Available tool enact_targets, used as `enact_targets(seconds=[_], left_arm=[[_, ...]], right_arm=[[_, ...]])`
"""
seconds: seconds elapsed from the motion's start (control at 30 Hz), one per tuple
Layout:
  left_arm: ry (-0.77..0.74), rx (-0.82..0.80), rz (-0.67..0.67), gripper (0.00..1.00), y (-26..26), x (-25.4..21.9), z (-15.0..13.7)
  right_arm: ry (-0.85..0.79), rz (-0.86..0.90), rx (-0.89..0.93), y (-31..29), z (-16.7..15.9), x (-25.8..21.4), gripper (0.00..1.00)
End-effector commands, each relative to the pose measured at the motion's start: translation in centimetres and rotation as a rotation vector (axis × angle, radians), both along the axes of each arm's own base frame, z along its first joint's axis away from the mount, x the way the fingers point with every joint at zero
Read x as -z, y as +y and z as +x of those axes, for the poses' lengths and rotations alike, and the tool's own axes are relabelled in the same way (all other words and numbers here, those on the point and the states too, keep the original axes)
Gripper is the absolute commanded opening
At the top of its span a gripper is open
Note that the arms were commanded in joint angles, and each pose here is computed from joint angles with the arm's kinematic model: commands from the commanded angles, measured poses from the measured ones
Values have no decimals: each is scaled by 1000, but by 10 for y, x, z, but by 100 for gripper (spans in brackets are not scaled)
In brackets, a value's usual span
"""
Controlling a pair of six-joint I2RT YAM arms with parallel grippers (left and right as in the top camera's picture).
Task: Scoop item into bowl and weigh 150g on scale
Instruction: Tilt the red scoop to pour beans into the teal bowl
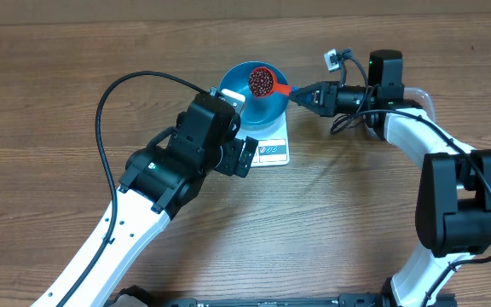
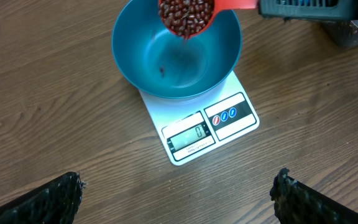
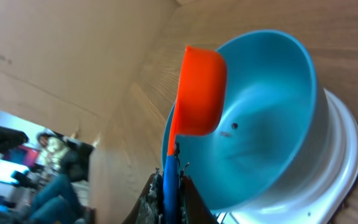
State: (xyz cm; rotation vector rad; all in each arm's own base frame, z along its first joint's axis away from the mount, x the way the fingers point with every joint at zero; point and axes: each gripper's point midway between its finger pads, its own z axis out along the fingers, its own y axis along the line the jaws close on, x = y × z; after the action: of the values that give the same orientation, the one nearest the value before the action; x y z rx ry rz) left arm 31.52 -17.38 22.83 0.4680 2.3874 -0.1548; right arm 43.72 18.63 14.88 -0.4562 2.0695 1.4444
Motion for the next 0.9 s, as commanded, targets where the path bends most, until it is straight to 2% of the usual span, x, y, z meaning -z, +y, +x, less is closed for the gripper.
enact_targets(seconds=[0.0,0.6,0.87], left_arm=[[-28,-8,-7,100,3,-11,2],[-28,-8,-7,100,3,-11,2],[-28,-8,-7,100,3,-11,2]], right_arm=[[-146,-44,-34,3,2,1,4],[-594,-194,-142,1,5,4,4],[-715,-320,-127,-7,18,13,4]])
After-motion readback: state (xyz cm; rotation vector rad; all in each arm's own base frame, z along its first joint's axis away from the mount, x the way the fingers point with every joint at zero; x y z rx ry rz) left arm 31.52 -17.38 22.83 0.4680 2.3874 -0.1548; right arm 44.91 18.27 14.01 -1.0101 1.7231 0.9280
